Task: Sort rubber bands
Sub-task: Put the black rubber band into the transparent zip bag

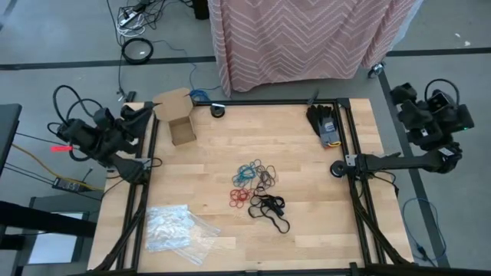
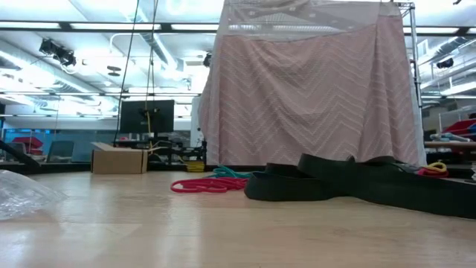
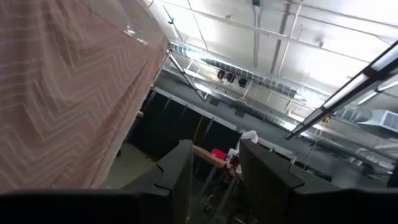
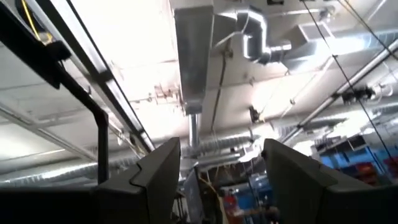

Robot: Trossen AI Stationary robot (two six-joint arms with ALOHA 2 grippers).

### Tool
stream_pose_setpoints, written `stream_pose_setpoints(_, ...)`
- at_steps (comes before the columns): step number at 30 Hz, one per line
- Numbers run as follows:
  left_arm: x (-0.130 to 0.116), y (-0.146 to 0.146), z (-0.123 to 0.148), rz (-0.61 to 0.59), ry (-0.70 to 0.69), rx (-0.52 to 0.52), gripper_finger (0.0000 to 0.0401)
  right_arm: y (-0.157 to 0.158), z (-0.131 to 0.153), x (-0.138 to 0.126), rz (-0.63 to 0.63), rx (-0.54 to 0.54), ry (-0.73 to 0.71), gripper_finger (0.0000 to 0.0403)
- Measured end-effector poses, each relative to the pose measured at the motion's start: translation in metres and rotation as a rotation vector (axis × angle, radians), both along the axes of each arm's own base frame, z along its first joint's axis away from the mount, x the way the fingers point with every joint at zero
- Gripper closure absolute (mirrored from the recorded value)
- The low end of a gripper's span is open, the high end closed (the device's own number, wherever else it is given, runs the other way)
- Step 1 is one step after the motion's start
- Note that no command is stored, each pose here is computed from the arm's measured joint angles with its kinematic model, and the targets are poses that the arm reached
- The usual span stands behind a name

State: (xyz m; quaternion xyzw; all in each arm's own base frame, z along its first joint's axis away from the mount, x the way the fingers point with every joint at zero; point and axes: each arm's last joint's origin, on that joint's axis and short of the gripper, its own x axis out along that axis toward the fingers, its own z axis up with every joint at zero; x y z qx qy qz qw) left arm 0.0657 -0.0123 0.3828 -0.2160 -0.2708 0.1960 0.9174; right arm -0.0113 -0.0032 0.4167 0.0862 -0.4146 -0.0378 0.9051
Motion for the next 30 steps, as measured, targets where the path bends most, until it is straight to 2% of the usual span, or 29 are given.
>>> stream_pose_setpoints(7,0.003,-0.003,0.000,-0.040,-0.005,0.043,0.0260,0.003,0.002,-0.002,0.057,-0.098,-0.024,0.0182)
stream_pose_setpoints(11,0.004,-0.004,-0.001,-0.053,0.001,0.063,0.0260,0.003,0.005,-0.004,0.026,-0.095,-0.064,0.0182)
stream_pose_setpoints(14,0.004,-0.005,0.002,-0.079,-0.015,0.045,0.0260,0.003,0.009,0.001,0.056,-0.070,-0.066,0.0182)
stream_pose_setpoints(16,0.006,-0.005,0.014,-0.083,0.012,0.056,0.0260,0.002,0.019,0.011,0.075,-0.053,-0.016,0.0182)
stream_pose_setpoints(18,0.009,-0.007,0.029,-0.085,0.067,0.082,0.0260,0.002,0.033,0.027,0.088,-0.037,0.106,0.0182)
stream_pose_setpoints(21,0.016,-0.011,0.059,-0.075,0.158,0.127,0.0260,0.001,0.063,0.052,0.090,-0.022,0.304,0.0182)
stream_pose_setpoints(24,0.020,-0.013,0.091,-0.053,0.247,0.177,0.0260,0.001,0.096,0.073,0.094,-0.012,0.424,0.0182)
stream_pose_setpoints(26,0.020,-0.013,0.109,-0.052,0.285,0.198,0.0260,0.002,0.117,0.082,0.139,-0.053,0.427,0.0181)
stream_pose_setpoints(30,0.021,-0.014,0.138,-0.044,0.333,0.232,0.0260,0.008,0.151,0.093,0.286,-0.215,0.322,0.0178)
